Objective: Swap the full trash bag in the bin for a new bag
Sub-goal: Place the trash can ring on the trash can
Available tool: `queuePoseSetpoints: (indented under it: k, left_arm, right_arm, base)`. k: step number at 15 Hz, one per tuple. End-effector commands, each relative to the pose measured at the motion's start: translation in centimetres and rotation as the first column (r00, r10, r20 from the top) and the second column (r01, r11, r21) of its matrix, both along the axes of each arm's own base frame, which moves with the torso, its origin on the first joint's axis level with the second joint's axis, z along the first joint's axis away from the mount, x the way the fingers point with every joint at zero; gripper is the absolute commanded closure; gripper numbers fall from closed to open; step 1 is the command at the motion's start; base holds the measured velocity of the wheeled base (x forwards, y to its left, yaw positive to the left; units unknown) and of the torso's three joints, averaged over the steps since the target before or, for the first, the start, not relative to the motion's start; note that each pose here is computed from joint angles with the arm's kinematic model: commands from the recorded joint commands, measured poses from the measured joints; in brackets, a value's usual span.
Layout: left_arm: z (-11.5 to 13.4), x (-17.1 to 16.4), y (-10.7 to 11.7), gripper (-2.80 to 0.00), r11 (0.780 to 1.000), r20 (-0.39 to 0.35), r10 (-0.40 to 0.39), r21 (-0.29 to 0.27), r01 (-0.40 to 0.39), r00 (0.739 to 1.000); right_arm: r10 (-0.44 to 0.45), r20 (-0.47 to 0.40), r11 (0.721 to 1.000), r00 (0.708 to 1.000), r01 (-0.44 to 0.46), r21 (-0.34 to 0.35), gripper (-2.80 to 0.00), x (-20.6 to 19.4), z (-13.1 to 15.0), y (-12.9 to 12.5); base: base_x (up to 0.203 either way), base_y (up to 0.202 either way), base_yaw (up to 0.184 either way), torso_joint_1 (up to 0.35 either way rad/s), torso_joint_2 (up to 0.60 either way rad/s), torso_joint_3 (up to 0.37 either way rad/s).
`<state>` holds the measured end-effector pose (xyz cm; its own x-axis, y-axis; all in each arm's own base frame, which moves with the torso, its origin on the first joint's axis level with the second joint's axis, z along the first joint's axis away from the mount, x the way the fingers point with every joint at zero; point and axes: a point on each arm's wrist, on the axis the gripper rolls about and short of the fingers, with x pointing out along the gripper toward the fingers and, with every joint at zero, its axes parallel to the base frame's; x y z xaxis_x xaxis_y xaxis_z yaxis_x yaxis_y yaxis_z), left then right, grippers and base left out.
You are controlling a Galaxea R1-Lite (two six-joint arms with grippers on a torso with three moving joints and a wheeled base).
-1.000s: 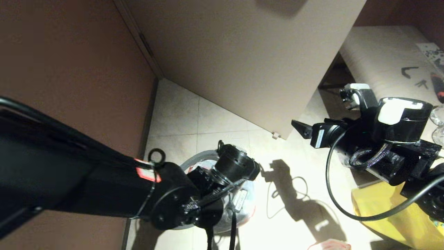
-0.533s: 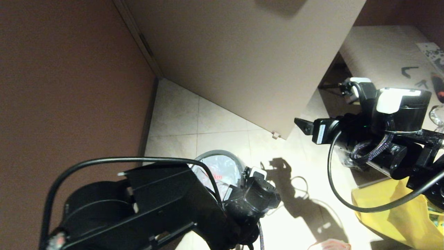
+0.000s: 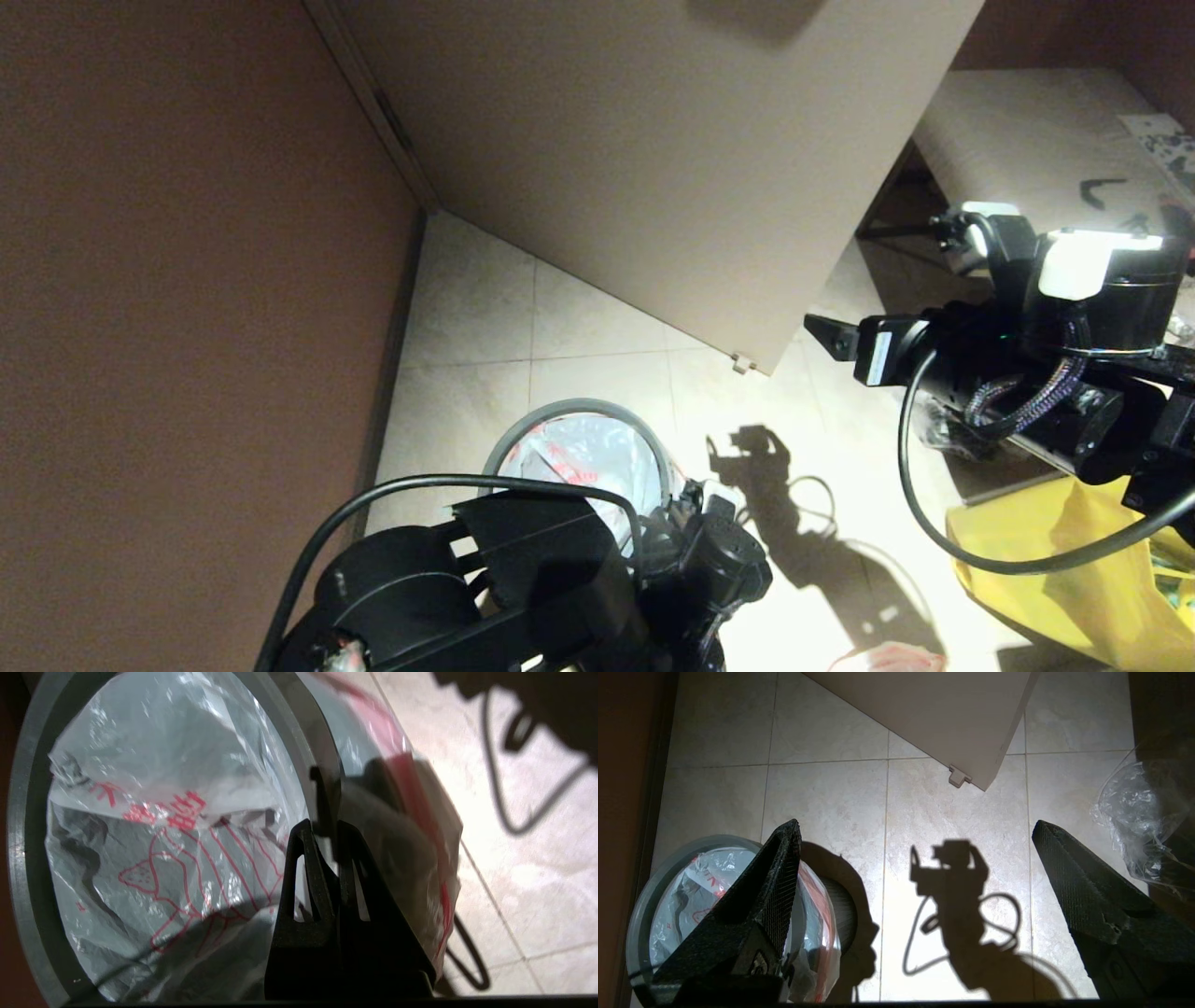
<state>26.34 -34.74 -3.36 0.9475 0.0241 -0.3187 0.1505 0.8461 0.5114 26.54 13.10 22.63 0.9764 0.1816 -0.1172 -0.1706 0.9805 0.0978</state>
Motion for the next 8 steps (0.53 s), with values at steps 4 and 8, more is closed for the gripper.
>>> queuePoseSetpoints:
  k: [4,8]
  left_arm:
    - [-3.4,-1.4,0.1,0.00,0.999,-0.011,-0.021,0.026,0.022,1.000]
    - [-3.8,-1.6,-0.7,0.00,0.999,-0.004,-0.038,0.017,0.038,0.999]
  right_arm:
    - [-0.007,-0.007,1.000,1.000,0.007,-0.003,-2.80,-0.1,-0.3,-0.2]
    - [-0.007,-0.015,1.000,1.000,0.007,-0.006,-2.80,-0.2,-0.5,-0.3]
  base:
    - [0.000,0.000,0.000,0.000,0.00,0.000]
    - [0.000,0.000,0.000,0.000,0.00,0.000]
